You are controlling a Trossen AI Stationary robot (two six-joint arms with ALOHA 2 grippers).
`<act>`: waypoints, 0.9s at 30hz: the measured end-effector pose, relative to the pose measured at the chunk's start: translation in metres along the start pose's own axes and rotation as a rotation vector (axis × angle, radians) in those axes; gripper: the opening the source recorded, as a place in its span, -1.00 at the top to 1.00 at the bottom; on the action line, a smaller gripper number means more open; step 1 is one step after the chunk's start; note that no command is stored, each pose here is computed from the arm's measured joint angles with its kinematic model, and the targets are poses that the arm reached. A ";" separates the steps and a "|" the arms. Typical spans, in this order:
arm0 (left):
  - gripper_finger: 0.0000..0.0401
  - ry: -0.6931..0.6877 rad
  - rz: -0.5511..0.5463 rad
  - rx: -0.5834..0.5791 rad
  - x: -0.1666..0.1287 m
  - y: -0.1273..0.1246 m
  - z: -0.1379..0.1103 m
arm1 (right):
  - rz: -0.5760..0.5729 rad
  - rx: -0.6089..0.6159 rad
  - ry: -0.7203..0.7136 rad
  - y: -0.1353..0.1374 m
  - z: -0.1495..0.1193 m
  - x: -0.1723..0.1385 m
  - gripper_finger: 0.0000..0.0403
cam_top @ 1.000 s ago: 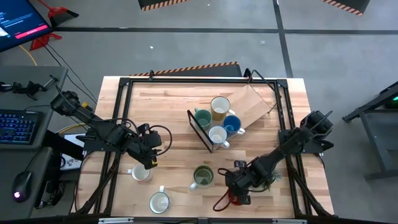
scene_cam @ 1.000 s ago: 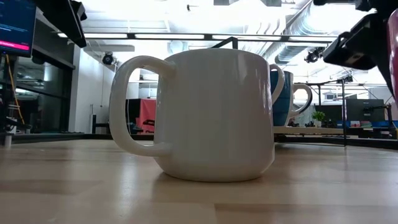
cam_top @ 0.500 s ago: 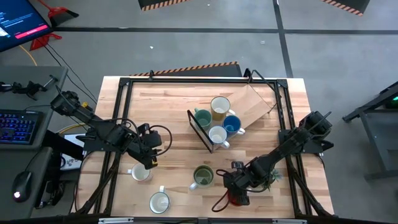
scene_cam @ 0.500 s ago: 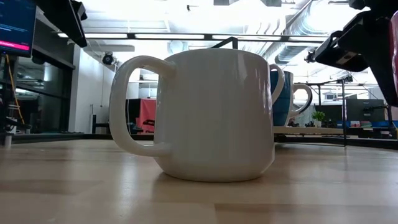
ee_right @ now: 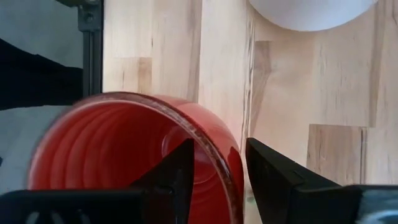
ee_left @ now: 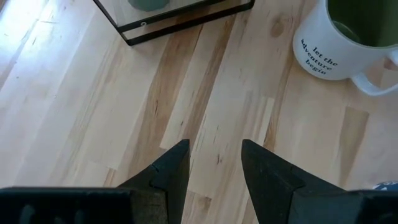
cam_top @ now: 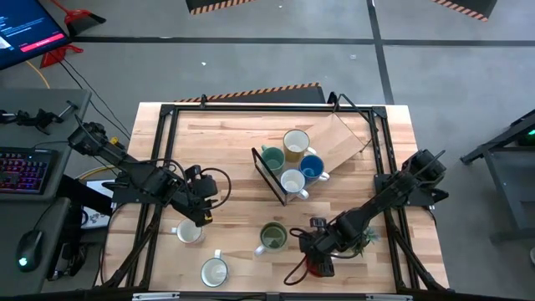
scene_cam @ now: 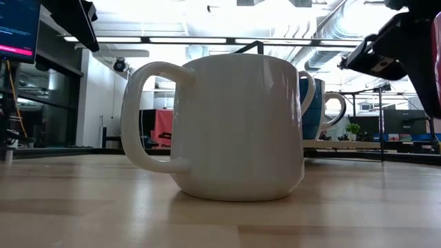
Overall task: Place coffee mugs
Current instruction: Put the red mug on the shelf
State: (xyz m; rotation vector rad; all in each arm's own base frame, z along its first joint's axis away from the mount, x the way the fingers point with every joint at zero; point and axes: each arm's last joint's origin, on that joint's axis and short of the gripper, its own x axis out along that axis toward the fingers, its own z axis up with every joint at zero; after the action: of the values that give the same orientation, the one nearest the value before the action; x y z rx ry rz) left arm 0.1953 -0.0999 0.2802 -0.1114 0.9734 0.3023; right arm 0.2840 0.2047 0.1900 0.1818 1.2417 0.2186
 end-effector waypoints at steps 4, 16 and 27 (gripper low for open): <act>0.32 -0.001 0.000 -0.002 0.000 0.000 0.000 | -0.007 0.002 0.012 -0.001 -0.001 0.004 0.38; 0.32 -0.005 0.003 -0.002 0.000 0.000 0.000 | -0.039 0.057 -0.003 -0.002 -0.001 0.005 0.96; 0.32 -0.040 0.041 -0.002 0.000 0.001 0.001 | -0.043 0.062 -0.036 0.012 0.019 -0.025 1.00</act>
State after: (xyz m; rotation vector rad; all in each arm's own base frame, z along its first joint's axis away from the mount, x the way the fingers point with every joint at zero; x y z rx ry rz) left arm 0.1960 -0.0985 0.2810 -0.0865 0.9367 0.3420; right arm 0.2935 0.2095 0.2222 0.2111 1.2160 0.1392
